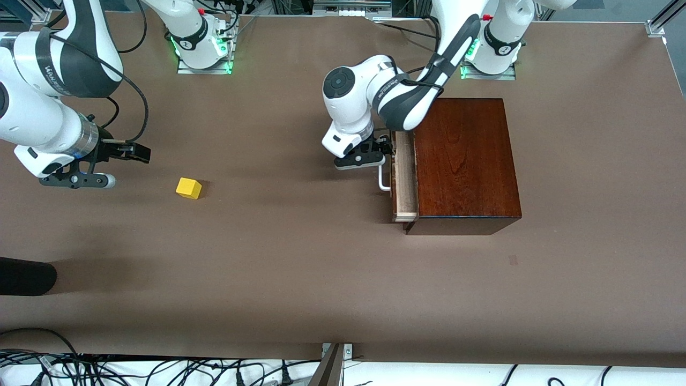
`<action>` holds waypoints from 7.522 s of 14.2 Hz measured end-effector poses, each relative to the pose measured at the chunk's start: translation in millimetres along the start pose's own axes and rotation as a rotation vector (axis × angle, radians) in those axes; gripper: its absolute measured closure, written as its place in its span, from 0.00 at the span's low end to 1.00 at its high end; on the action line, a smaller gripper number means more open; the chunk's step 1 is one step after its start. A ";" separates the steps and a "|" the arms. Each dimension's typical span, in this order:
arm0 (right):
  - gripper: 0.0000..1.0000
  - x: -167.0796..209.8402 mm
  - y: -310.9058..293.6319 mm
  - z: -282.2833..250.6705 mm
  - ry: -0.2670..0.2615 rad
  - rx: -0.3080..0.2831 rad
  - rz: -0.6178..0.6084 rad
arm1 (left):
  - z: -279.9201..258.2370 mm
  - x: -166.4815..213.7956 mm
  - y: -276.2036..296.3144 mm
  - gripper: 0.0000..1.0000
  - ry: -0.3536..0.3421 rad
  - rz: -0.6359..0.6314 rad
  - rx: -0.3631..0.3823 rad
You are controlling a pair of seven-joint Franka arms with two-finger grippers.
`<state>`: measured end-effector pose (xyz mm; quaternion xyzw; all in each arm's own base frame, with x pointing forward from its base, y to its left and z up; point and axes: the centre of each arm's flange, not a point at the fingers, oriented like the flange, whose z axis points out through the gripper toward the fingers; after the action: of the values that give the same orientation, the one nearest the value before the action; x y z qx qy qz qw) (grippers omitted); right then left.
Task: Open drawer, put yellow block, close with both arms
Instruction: 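Pull the drawer open by its handle with the left gripper, then release the handle and raise the left gripper away from the drawer, then lower the right gripper onto the yellow cube and grasp it, then carry the yellow cube with the right gripper over the open drawer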
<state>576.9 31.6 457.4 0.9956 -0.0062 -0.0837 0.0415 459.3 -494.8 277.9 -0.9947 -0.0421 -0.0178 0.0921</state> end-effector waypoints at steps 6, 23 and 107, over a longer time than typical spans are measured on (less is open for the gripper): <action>0.00 0.0 0.0 0.0 0.000 0.000 0.000 | -7.5 -3.9 26.0 0.00 0.012 -0.013 -0.025; 0.00 -1.0 0.7 3.3 -0.020 -0.003 -0.009 | -14.3 -10.4 56.1 0.00 0.036 -0.020 -0.037; 0.44 0.8 -331.0 -2.9 -0.107 0.113 0.291 | -239.4 151.0 -505.3 0.00 -0.066 0.042 -0.170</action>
<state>580.0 361.6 432.5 0.9791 -0.1571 -0.1292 -0.0034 559.0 -32.0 611.4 -0.9996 -0.0227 0.0133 0.0060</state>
